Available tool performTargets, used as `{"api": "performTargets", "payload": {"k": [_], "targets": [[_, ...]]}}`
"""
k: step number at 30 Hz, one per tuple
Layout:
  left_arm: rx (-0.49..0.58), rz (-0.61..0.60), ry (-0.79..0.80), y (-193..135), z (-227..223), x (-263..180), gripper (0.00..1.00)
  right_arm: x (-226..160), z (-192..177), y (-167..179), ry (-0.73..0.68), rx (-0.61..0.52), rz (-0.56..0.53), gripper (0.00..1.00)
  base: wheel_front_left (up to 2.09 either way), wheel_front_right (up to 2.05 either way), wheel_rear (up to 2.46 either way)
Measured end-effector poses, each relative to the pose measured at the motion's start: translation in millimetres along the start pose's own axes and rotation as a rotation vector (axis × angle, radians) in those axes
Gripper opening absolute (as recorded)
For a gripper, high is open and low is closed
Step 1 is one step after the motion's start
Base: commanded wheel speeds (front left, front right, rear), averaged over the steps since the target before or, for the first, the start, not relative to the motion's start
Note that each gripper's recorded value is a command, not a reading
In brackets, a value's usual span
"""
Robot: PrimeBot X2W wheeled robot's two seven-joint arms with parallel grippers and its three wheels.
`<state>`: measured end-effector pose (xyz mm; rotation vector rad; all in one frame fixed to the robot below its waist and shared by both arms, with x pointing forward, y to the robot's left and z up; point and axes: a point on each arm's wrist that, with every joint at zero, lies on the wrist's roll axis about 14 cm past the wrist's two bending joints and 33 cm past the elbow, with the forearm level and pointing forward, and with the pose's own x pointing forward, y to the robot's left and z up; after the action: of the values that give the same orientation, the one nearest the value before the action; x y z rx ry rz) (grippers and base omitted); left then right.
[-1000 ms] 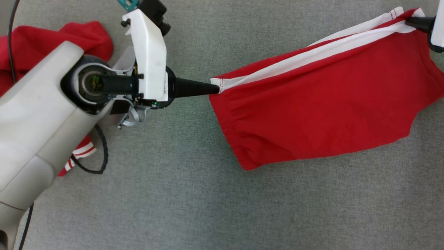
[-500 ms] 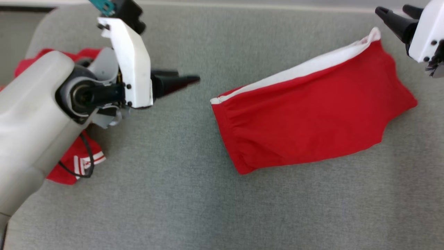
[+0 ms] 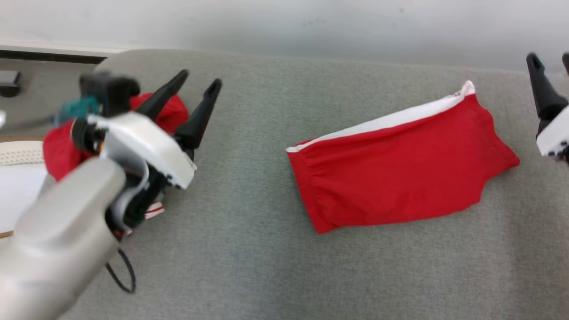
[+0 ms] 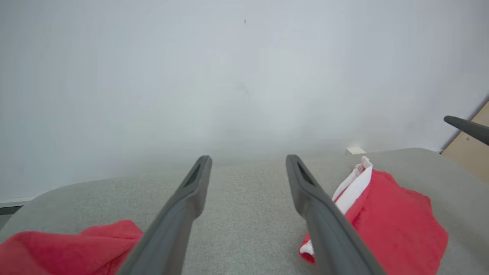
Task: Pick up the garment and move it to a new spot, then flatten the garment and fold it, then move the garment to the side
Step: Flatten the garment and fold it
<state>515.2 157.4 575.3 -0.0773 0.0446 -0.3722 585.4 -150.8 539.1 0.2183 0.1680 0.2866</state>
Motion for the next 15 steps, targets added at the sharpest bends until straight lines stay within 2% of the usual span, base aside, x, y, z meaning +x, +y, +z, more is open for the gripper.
{"api": "performTargets", "payload": {"k": [6, 9, 15], "targets": [[-0.029, 0.122, -0.061, 5, -14, -35, 1.0, -4, -38, -5, 0.058, 0.038, -0.029, 1.0, 0.0, 0.0, 0.0], [-0.051, 0.184, -0.123, 8, -6, -49, 1.0, -2, -59, -11, 0.132, 0.058, -0.051, 1.0, 0.0, 0.0, 0.0], [-0.131, 0.258, -0.125, 1, -33, -78, 1.0, 9, -96, -18, 0.295, 0.073, -0.08, 1.0, 0.0, 0.0, 0.0]]}}
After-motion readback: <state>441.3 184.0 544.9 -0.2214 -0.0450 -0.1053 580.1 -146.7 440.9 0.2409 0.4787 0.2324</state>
